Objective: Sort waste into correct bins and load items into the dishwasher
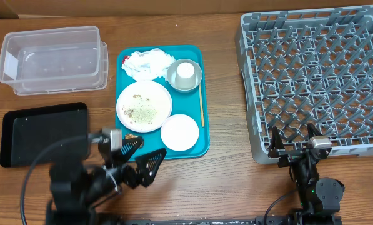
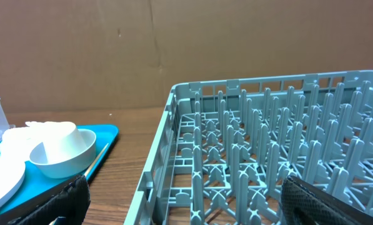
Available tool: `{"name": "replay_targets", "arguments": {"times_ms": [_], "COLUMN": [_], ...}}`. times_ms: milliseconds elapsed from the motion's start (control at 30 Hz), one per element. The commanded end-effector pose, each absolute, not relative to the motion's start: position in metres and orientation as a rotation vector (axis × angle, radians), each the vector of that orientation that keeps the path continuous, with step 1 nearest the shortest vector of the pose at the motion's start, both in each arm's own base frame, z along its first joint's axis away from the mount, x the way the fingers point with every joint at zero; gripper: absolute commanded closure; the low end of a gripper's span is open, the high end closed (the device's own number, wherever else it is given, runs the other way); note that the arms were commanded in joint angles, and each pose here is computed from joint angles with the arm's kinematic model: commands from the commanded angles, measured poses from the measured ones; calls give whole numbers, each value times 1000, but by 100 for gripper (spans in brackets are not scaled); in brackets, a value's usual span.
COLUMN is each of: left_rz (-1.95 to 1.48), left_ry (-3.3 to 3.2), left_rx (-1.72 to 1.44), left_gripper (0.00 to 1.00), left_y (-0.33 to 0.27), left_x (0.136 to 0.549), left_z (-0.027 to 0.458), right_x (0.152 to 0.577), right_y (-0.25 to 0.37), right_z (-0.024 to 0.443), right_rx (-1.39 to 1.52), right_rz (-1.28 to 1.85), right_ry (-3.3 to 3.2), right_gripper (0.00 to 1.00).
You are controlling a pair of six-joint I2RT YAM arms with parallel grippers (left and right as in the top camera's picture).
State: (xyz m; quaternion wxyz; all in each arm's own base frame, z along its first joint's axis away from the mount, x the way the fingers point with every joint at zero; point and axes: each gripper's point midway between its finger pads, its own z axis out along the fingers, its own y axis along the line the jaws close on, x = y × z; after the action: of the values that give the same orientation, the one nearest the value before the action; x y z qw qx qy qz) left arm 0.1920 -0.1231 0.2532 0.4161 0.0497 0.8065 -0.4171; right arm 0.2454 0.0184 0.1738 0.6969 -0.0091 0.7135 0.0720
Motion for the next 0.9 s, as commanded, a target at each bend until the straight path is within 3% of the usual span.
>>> {"name": "replay_targets", "arguments": {"times_ms": [0, 267, 600, 867], "left_rz": [-955, -1172, -570, -655], "left_ry": [2064, 2217, 2611, 2527], "left_rx": [298, 326, 98, 236], "left_gripper": [0, 0, 0, 0], "left_y": [-124, -145, -142, -177], "left_x": [208, 228, 235, 252], "left_z": [268, 257, 177, 181], "right_x": [246, 246, 246, 246], "right_y": [16, 16, 16, 16], "right_z": [172, 172, 172, 172], "right_rx": [-17, -17, -17, -17], "right_rz": [146, 146, 146, 146], "right_ry": [1587, 1587, 1587, 1587], "right_gripper": [0, 0, 0, 0]}}
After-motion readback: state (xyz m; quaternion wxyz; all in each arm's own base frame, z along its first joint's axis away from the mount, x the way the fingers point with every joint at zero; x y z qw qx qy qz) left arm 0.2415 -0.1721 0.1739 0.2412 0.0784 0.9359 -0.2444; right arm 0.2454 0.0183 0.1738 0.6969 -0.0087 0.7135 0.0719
